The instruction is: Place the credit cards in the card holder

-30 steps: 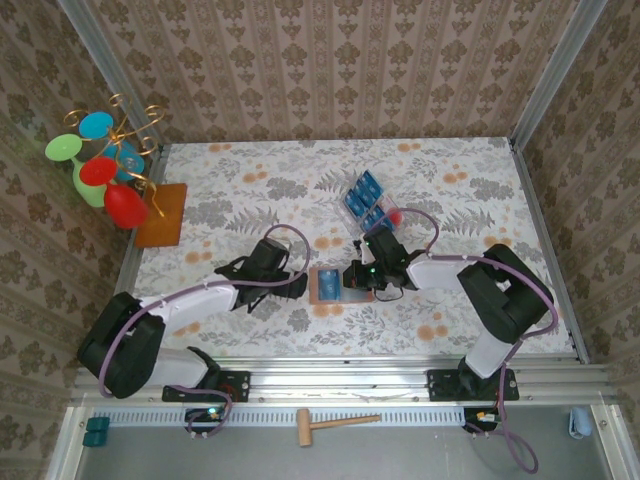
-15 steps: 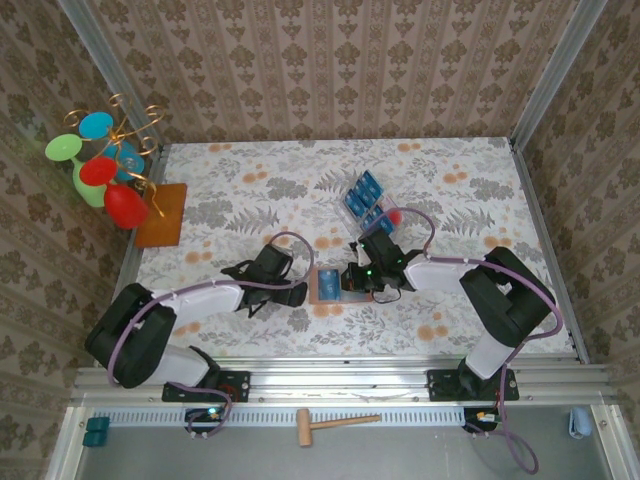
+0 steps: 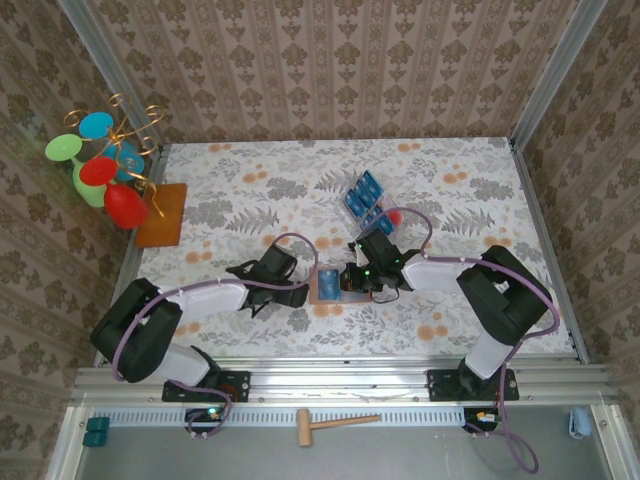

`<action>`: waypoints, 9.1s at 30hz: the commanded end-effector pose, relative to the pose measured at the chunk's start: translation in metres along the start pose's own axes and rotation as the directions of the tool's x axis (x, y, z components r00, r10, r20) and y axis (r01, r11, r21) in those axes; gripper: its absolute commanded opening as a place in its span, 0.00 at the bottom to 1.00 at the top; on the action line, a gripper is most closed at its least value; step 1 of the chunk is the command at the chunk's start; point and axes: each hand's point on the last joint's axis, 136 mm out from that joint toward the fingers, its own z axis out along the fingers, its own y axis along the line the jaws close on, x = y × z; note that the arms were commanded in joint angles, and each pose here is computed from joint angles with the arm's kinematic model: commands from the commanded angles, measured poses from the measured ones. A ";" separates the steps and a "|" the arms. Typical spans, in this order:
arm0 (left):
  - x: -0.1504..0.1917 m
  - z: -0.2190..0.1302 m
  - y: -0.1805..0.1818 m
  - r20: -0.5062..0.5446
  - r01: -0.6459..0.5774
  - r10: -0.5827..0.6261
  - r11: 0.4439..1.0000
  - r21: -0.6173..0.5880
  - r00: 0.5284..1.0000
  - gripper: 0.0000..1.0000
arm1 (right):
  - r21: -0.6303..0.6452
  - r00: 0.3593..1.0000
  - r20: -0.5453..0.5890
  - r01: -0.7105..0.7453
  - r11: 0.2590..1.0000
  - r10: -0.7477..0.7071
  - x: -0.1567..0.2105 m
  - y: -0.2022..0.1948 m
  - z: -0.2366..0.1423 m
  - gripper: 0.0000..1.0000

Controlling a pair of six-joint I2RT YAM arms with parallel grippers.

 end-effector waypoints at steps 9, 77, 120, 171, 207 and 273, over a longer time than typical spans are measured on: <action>-0.001 0.008 -0.017 -0.029 -0.026 0.026 0.999 0.025 0.999 1.00 | 0.023 1.000 -0.024 0.003 1.000 -0.002 0.002 0.000 0.009 0.00; -0.006 0.006 0.008 -0.024 0.073 -0.074 0.997 -0.034 0.997 1.00 | 0.032 0.998 -0.051 0.044 0.999 -0.042 0.000 0.020 0.015 0.00; 0.011 0.019 -0.011 -0.064 0.013 -0.014 1.000 -0.023 0.998 1.00 | 0.028 0.994 -0.100 0.051 0.998 -0.048 0.023 0.022 0.020 0.00; -0.047 -0.041 -0.029 0.148 0.076 -0.098 0.986 0.148 0.984 1.00 | 0.138 0.998 0.024 -0.067 0.988 0.065 -0.025 -0.005 -0.040 0.40; -0.045 -0.039 -0.056 0.196 -0.110 0.095 0.991 0.070 0.976 1.00 | 0.176 0.999 0.030 -0.047 0.983 0.043 -0.024 0.006 -0.032 0.40; -0.031 -0.024 -0.090 0.273 -0.254 0.201 0.951 0.174 0.941 1.00 | 0.263 0.992 0.009 -0.126 0.956 0.128 0.003 -0.019 0.000 0.52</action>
